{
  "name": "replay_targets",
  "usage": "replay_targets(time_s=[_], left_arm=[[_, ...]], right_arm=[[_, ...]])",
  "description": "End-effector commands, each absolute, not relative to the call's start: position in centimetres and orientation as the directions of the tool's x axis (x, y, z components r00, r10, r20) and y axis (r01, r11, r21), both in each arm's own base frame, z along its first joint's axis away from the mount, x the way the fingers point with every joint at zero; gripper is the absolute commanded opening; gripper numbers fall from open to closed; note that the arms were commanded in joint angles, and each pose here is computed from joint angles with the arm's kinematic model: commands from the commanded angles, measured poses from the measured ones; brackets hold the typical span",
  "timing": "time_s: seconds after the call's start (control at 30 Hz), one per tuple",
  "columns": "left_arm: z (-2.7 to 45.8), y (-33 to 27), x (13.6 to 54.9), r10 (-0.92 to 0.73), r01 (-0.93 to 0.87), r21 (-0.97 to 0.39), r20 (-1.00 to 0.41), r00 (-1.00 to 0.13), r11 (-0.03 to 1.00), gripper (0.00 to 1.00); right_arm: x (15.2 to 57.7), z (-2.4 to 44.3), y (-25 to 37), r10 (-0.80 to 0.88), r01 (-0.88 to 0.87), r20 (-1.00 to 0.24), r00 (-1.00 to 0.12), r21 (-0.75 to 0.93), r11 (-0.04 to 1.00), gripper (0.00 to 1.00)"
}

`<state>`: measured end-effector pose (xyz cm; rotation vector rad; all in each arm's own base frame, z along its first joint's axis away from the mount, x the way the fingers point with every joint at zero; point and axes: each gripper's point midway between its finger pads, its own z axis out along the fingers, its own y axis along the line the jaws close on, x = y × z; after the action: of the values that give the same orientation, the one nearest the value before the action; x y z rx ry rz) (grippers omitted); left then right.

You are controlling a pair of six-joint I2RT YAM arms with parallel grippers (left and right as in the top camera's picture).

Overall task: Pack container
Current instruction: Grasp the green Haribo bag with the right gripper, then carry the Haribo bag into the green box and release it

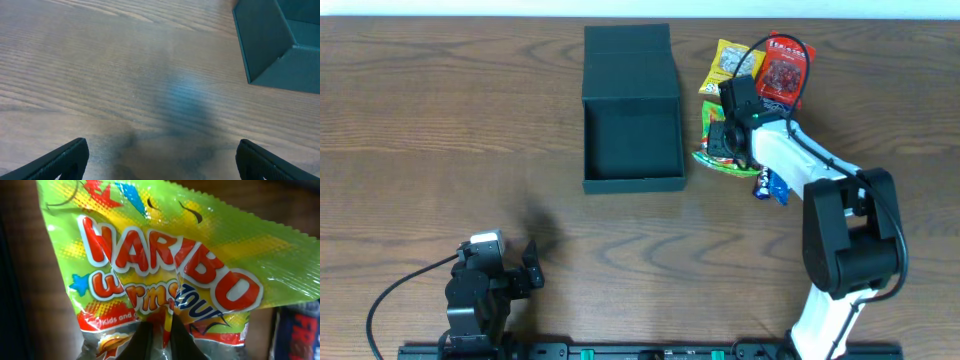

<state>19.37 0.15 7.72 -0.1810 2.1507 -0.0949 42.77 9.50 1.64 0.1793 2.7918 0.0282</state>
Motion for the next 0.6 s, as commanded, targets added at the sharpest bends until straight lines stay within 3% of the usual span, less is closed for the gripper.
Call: replay_targets(time_s=[0.0, 0.17, 0.27, 0.4, 0.57], left_arm=[[7.4, 0.4, 19.3, -0.180, -0.111, -0.143, -0.817, -0.547, 0.984, 0.95], [7.4, 0.4, 19.3, -0.180, -0.111, -0.143, -0.817, -0.547, 0.984, 0.95], [7.4, 0.4, 19.3, -0.180, -0.111, -0.143, -0.817, -0.547, 0.984, 0.95], [7.4, 0.4, 19.3, -0.180, -0.111, -0.143, -0.817, -0.547, 0.984, 0.95], [7.4, 0.4, 19.3, -0.180, -0.111, -0.143, -0.817, -0.547, 0.984, 0.95]], right_arm=[[44.9, 5.5, 10.1, 0.139, 0.119, -0.386, -0.912, 0.075, 0.990, 0.01], [46.7, 16.8, 12.5, 0.129, 0.063, -0.534, -0.836, 0.141, 0.988, 0.02], [45.6, 21.8, 17.0, 0.077, -0.049, -0.621, -0.780, 0.183, 0.982, 0.01], [43.7, 21.8, 23.0, 0.059, -0.115, -0.622, -0.781, 0.236, 0.965, 0.01], [42.8, 17.5, 27.7, 0.092, -0.056, -0.584, -0.806, 0.230, 0.971, 0.01]])
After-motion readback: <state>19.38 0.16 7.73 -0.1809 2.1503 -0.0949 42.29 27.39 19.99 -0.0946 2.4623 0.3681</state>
